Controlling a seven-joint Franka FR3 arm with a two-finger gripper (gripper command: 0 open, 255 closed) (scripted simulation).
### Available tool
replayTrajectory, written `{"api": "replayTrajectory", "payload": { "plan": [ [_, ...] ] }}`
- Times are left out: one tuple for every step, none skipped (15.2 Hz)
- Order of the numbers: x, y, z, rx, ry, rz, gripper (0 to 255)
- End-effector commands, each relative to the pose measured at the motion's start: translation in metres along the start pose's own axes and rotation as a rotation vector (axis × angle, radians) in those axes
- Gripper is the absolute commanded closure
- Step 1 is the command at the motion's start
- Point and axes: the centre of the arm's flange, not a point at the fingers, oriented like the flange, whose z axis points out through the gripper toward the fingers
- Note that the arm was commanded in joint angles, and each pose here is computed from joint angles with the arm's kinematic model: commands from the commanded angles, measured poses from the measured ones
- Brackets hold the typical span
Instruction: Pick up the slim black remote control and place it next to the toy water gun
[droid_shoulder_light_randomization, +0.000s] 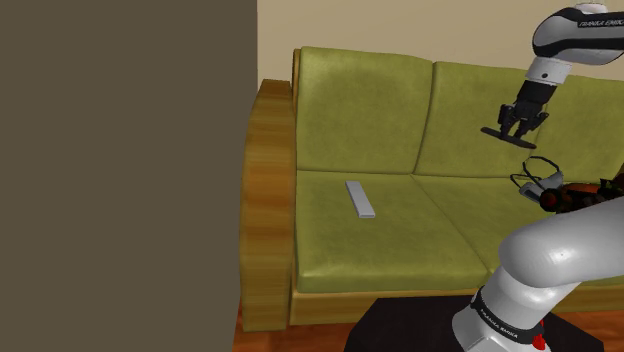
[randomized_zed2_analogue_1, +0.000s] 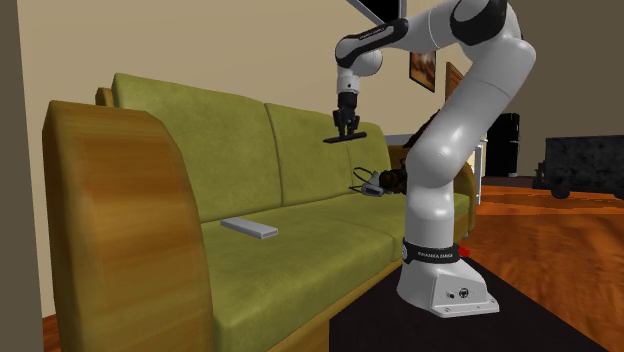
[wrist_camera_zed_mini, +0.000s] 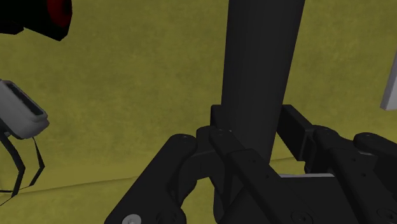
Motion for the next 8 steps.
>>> {"api": "replayTrajectory", "payload": {
  "plan": [
    [0.008,0.024,0.000,-0.001,0.000,-0.001,255],
    [0.012,0.036,-0.001,-0.001,0.000,-0.001,255],
    [0.016,0.049,-0.002,-0.001,0.000,-0.001,255],
    [0.018,0.054,-0.002,-0.001,0.000,-0.001,255],
    [0.018,0.054,0.003,-0.001,0.000,-0.001,255],
    [0.018,0.054,0.008,-0.001,0.000,-0.001,255],
    [0.018,0.055,0.014,-0.001,0.000,-0.001,255],
    [0.018,0.055,0.019,-0.001,0.000,-0.001,255]
  ]
}}
